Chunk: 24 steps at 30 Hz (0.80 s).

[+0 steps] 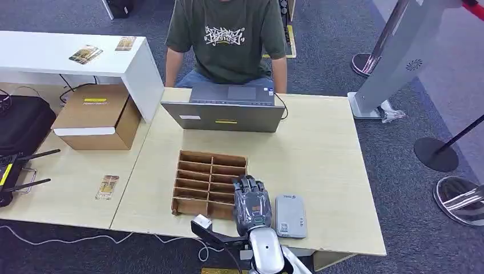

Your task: Pass the card to the sensor for recognition and then transmit it.

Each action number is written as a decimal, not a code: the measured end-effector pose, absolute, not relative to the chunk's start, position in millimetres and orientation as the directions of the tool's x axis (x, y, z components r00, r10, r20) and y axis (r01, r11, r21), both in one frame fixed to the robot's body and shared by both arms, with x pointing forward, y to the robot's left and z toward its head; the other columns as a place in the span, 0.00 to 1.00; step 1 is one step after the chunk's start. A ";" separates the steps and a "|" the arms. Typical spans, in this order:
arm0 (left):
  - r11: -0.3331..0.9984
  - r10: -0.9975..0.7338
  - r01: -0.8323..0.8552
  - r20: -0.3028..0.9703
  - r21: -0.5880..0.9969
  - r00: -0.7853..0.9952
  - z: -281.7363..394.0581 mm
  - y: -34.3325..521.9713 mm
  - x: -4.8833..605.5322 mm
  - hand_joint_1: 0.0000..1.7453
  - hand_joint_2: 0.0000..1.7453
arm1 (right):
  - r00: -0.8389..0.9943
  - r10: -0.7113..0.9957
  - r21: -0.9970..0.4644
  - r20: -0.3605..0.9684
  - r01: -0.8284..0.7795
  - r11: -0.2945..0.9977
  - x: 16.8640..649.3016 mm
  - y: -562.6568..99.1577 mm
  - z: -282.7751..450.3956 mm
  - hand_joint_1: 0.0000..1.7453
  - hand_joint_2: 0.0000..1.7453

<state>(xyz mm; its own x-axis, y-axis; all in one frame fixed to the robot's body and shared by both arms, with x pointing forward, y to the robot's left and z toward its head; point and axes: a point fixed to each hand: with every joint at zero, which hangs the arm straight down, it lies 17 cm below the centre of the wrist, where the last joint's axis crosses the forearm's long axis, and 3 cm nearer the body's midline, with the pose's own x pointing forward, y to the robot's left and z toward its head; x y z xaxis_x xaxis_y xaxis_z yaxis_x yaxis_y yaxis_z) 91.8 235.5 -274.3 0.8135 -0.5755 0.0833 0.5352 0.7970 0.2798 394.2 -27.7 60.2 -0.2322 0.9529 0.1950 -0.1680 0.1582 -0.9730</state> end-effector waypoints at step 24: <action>0.798 -0.575 0.535 0.085 0.279 0.814 -273.8 235.4 95.1 0.00 0.00 | -0.240 0.949 -0.972 0.204 -0.165 0.167 394.2 -25.9 62.8 0.77 1.00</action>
<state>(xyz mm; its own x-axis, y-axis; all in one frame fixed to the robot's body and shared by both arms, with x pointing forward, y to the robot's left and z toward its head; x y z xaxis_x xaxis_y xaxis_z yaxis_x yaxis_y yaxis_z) 95.1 235.4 -273.8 0.8136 -0.5752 0.0850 0.5347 0.7977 0.2790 394.2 -25.9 62.8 -0.2396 0.9492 0.2038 -0.1645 0.1671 -0.9721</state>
